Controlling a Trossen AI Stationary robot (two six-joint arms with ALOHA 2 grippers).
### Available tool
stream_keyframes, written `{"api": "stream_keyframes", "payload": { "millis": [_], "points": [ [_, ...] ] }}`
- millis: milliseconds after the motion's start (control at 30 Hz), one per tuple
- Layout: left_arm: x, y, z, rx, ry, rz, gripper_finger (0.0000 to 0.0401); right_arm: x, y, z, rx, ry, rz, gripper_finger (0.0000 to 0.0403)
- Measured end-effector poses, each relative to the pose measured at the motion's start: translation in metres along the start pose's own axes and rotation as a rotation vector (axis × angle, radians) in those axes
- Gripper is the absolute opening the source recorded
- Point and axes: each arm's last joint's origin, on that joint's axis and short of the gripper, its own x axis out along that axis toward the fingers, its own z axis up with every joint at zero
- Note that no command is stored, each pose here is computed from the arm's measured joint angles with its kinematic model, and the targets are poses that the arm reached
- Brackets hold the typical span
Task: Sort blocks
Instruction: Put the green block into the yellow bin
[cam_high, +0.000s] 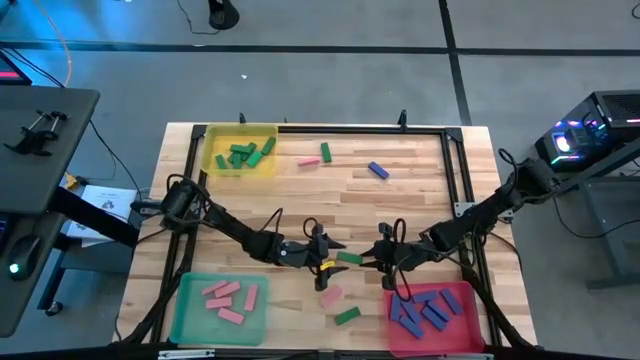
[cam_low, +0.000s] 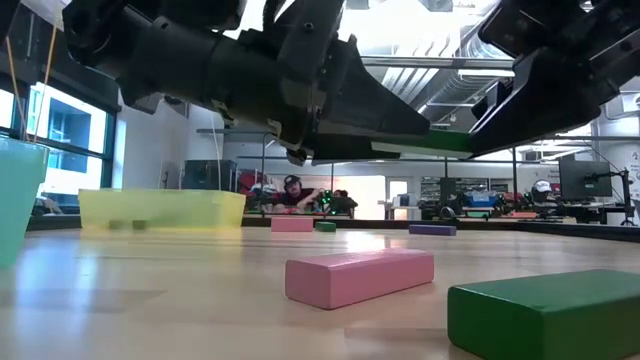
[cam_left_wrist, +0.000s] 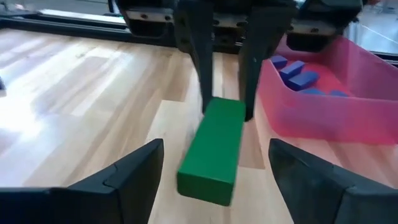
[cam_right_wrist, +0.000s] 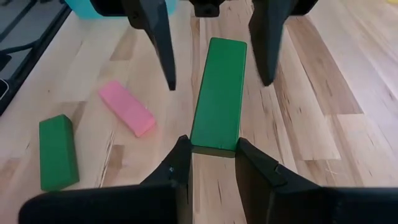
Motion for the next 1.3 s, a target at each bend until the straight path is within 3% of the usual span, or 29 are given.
{"api": "stream_keyframes", "payload": {
  "millis": [167, 567, 867, 1033, 1167, 1300],
  "points": [
    [0.0, 0.0, 0.0, -0.007, 0.003, -0.015, 0.0234, 0.0, 0.0, 0.0, 0.002, -0.004, 0.001, 0.0063],
    [0.0, 0.0, 0.0, -0.003, 0.009, -0.031, 0.0078, 0.0, 0.001, 0.0, -0.003, 0.0, 0.01, 0.0065],
    [-0.001, -0.001, -0.001, -0.02, 0.024, -0.004, 0.0075, 0.0, -0.001, -0.003, 0.052, 0.029, -0.001, 0.0126],
    [-0.017, -0.004, 0.002, -0.016, 0.124, 0.154, 0.0075, -0.001, -0.007, -0.013, 0.106, 0.119, -0.088, 0.0157],
    [-0.045, 0.003, 0.01, -0.03, 0.241, 0.387, 0.0075, -0.003, -0.007, -0.018, 0.139, 0.155, -0.119, 0.0161],
    [-0.082, 0.022, 0.031, -0.049, 0.27, 0.628, 0.0075, -0.004, -0.003, -0.02, 0.139, 0.15, -0.115, 0.0162]
  ]
}}
